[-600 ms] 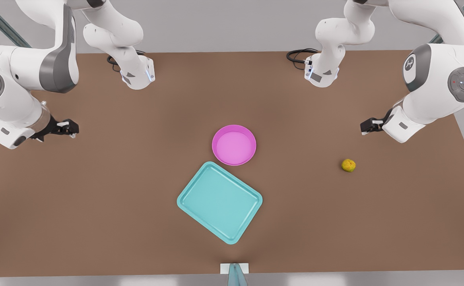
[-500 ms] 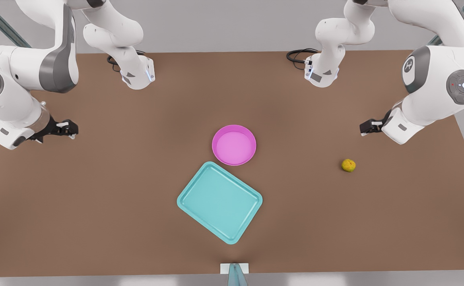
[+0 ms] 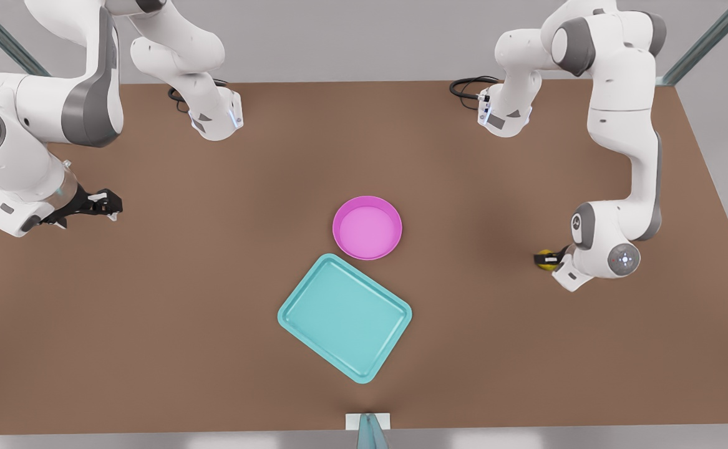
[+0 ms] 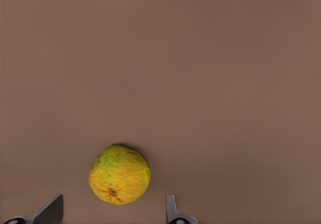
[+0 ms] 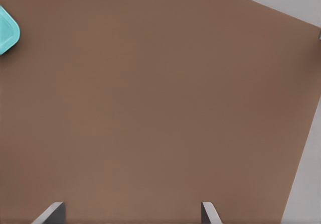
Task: Place the orange on the plate with the left arm and the plate on the tray with the right arm
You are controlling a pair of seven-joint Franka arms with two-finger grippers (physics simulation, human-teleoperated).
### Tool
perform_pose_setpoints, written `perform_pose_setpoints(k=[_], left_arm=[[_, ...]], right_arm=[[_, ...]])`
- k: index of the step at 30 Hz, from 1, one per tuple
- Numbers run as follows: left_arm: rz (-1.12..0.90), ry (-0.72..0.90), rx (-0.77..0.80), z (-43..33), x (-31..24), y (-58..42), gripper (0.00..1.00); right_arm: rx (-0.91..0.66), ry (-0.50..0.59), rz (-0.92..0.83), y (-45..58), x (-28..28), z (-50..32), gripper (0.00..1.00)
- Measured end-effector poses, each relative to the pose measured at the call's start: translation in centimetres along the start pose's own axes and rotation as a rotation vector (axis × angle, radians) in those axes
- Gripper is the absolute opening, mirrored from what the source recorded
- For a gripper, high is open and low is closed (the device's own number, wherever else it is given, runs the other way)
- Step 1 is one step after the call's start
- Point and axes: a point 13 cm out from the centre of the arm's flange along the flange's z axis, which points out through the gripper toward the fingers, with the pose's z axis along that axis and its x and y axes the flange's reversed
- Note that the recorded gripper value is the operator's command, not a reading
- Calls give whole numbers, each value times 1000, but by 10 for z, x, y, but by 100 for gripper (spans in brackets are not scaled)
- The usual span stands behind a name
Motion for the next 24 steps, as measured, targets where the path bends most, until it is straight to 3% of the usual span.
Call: perform_pose_setpoints(k=[20, 21, 22, 24], left_arm=[[225, 19, -3, 57, -5, 6, 100], [231, 19, -3, 58, -5, 6, 99], [236, 18, -3, 58, -6, 6, 88], [244, 15, -3, 58, -6, 7, 82]], right_arm=[[-3, 7, -19, 0, -2, 4, 100], [-3, 7, -19, 0, -2, 4, 100], [-4, 6, -20, 1, -2, 4, 100], [-4, 6, -20, 0, -2, 4, 100]])
